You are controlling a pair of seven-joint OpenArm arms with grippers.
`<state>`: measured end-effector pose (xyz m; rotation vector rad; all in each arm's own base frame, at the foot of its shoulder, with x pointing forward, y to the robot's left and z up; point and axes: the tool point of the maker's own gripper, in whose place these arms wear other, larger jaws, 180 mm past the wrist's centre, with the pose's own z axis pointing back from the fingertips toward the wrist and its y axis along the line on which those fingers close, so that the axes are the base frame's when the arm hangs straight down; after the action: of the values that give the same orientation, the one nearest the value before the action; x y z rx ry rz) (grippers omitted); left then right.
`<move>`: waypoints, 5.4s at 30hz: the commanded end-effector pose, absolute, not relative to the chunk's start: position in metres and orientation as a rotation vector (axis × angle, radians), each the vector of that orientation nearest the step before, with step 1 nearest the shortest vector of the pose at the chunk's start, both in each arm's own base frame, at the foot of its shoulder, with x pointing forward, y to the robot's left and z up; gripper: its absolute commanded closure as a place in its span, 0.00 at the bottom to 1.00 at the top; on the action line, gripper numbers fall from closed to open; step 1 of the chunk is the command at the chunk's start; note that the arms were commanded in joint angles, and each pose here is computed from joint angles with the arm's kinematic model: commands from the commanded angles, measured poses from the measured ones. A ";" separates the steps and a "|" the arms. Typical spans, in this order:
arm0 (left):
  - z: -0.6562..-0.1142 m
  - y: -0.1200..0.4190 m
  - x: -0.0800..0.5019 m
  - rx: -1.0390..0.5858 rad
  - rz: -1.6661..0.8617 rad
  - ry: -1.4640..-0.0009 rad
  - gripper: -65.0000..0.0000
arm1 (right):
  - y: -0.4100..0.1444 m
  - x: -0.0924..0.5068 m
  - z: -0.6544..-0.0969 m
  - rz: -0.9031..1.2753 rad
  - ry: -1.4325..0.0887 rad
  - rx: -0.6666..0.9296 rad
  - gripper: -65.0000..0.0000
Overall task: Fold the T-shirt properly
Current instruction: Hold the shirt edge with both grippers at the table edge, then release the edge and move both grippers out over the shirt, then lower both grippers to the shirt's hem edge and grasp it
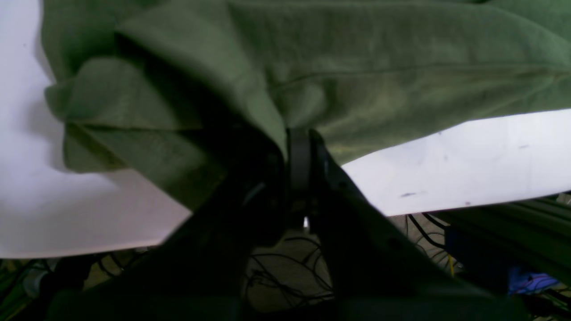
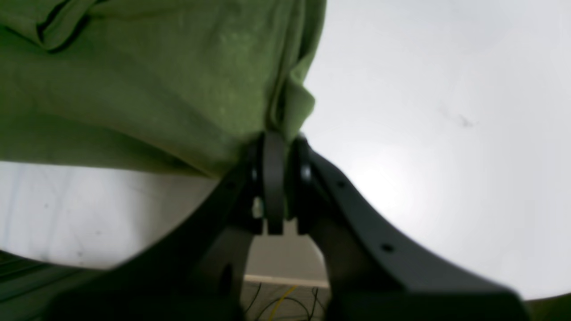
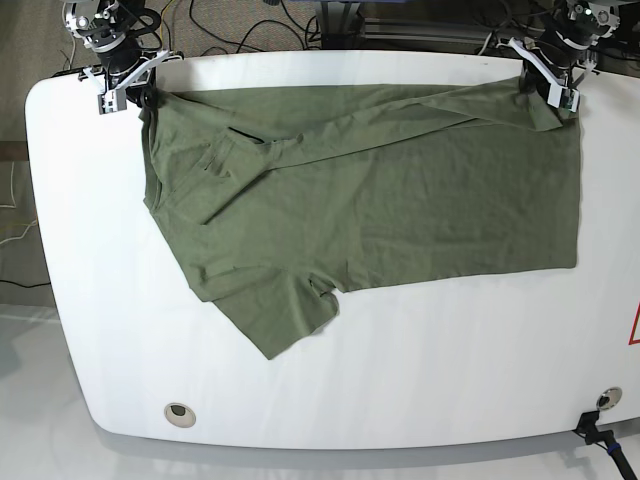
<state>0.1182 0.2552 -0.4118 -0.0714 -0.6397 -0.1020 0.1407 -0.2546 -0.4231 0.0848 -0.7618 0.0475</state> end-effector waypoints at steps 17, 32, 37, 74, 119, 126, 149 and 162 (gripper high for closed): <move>-0.344 0.307 0.183 0.091 -0.057 -0.897 1.00 | -0.257 0.144 -0.417 0.054 -0.781 0.081 1.00; -0.314 0.298 0.256 0.060 -0.051 -1.077 1.00 | -0.254 0.142 -0.419 0.042 -0.781 0.088 1.00; -0.320 0.302 0.258 0.052 -0.036 -1.067 1.00 | -0.254 0.142 -0.419 0.042 -0.781 0.088 1.00; -0.310 0.312 0.260 0.087 -0.069 -1.072 0.37 | -0.285 0.215 -0.346 0.055 -1.033 -0.037 0.55; -0.383 0.364 0.389 -0.125 0.199 -1.035 0.37 | -0.217 0.458 -0.378 0.010 -1.014 0.313 0.55; -0.392 0.352 0.393 -0.147 0.175 -1.021 0.37 | -0.219 0.462 -0.385 -0.013 -0.998 0.326 0.55; -0.384 0.355 0.395 -0.138 0.168 -1.039 0.37 | -0.181 0.434 -0.418 0.061 -0.940 0.390 1.00; -0.355 0.375 0.395 -0.074 0.161 -1.114 0.37 | -0.181 0.427 -0.425 0.060 -0.924 0.391 1.00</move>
<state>0.3841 0.3661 -0.3758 -0.0873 -1.0526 0.1615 0.4228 -0.1767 -0.4300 0.4067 -0.9273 0.0417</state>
